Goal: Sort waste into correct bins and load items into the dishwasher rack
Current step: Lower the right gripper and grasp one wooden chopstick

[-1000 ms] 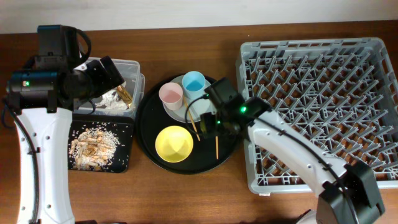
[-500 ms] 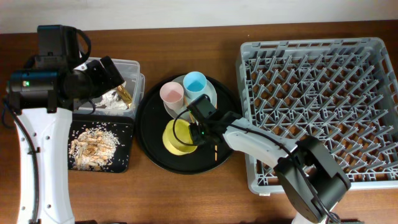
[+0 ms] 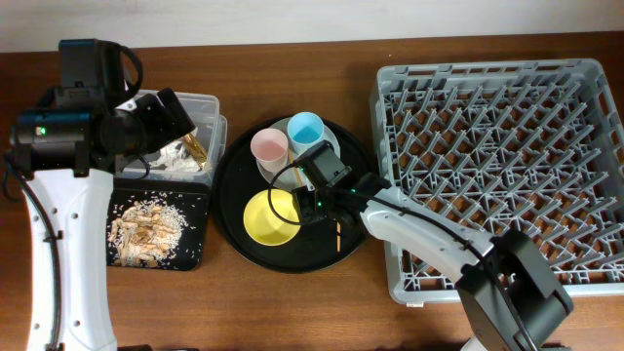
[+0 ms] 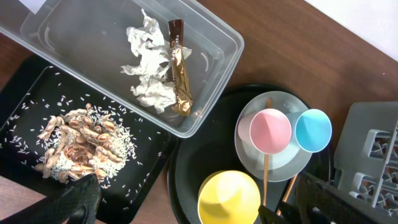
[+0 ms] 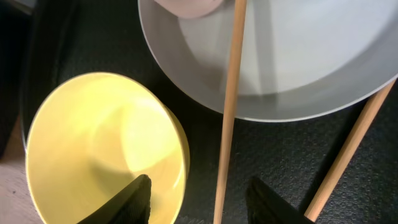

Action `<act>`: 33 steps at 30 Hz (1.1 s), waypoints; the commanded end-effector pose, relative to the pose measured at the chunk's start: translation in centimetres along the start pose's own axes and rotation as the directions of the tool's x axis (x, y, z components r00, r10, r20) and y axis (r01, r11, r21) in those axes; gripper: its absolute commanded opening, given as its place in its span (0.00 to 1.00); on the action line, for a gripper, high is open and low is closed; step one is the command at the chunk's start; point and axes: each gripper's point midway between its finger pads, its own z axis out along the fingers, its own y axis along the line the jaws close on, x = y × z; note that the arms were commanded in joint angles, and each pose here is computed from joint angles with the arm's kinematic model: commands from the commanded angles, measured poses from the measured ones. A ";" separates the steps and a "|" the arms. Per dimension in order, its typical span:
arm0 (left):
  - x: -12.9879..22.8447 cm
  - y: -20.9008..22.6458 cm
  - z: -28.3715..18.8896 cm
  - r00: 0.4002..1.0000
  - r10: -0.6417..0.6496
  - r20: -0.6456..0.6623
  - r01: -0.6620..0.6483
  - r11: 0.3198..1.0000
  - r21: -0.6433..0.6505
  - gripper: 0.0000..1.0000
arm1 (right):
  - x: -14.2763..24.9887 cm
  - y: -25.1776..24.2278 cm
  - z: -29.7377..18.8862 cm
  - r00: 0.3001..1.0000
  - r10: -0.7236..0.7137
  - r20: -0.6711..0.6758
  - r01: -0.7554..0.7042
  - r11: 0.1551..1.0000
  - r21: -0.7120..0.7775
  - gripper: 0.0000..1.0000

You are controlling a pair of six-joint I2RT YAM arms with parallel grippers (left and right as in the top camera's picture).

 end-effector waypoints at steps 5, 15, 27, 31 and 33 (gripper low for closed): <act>-0.2 -0.1 -0.4 1.000 0.015 0.012 -0.015 1.000 0.010 0.99 | -1.2 -1.7 -0.2 0.999 -0.002 0.051 -0.004 0.993 0.118 0.41; -0.2 -0.1 -0.4 1.000 0.015 0.012 -0.015 1.000 0.010 0.99 | 1.1 -0.1 1.8 0.998 0.005 -0.058 -0.005 1.000 0.008 0.40; -0.2 -0.1 -0.4 1.000 0.015 0.012 -0.015 1.000 0.010 0.99 | 0.7 -1.5 1.8 1.000 0.002 -0.029 0.001 0.997 0.082 0.42; -0.2 -0.1 -0.4 1.000 0.015 0.012 -0.015 1.000 0.010 0.99 | 0.7 -1.5 1.8 1.000 0.002 -0.030 0.001 0.997 0.083 0.41; -0.2 -0.1 -0.4 1.000 0.015 0.012 -0.015 1.000 0.010 0.99 | 1.2 -1.8 2.5 0.999 0.004 -0.049 0.001 0.996 0.091 0.41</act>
